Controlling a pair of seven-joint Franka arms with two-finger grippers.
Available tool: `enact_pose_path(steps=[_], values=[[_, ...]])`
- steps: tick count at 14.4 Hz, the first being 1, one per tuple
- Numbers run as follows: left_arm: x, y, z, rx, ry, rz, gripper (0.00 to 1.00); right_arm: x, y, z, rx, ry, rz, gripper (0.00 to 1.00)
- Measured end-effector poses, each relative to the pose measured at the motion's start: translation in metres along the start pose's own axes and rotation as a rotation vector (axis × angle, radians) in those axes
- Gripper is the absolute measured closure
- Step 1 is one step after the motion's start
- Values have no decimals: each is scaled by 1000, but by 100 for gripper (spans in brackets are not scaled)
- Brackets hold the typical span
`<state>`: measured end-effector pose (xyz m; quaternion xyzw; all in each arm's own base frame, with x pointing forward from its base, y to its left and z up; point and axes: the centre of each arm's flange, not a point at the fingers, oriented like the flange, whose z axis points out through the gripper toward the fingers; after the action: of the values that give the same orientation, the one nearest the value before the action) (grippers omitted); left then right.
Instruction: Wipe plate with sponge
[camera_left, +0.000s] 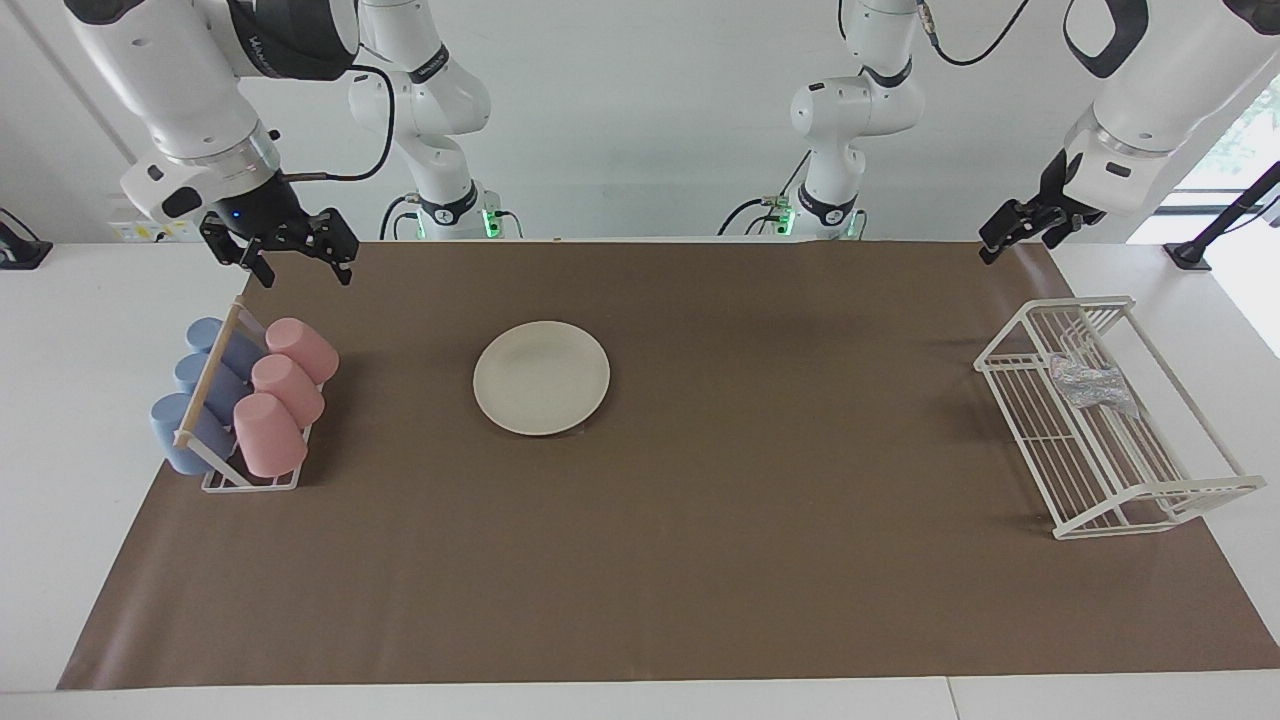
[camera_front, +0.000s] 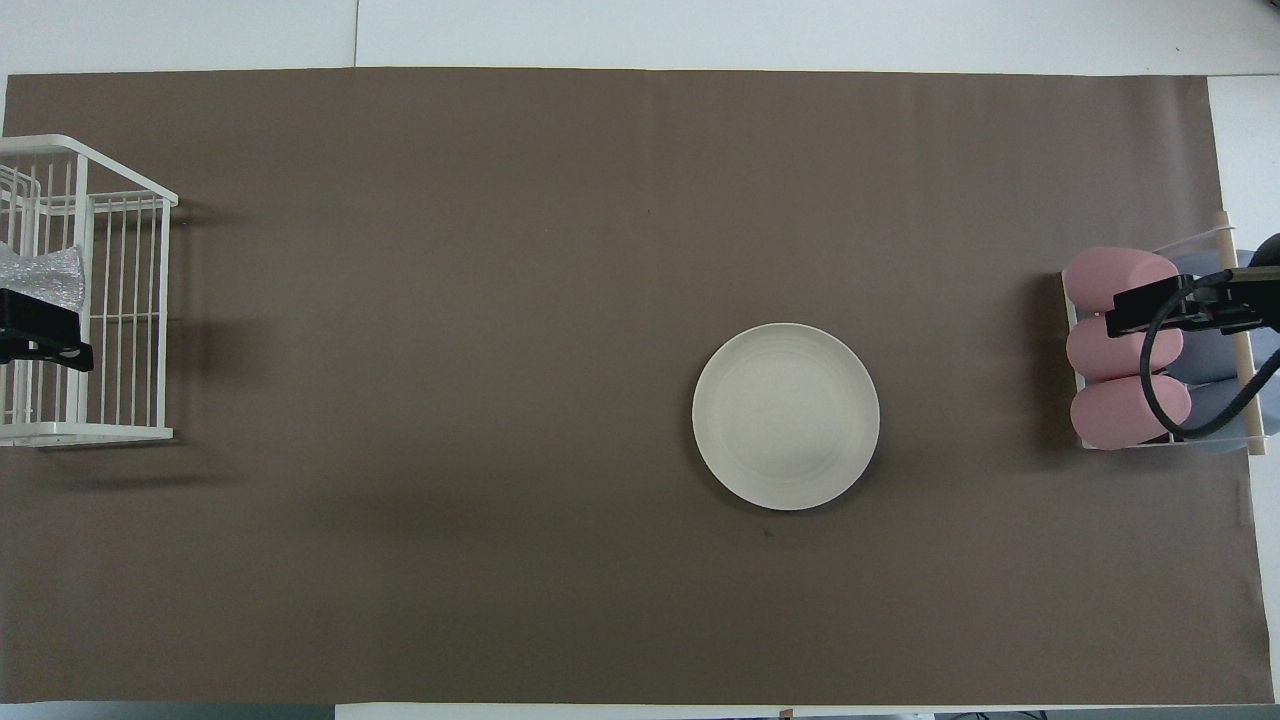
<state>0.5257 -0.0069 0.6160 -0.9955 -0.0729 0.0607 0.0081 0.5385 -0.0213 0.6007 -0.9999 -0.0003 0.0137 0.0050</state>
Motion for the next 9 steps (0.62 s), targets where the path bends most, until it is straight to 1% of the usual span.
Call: enact_pose_path(steps=[4,9], values=[[5,7,-1,3,26,22,0,0,0,0,0,0,0,0],[20,11,-21,-5,102,32,0,0,0,0,0,0,0,0]])
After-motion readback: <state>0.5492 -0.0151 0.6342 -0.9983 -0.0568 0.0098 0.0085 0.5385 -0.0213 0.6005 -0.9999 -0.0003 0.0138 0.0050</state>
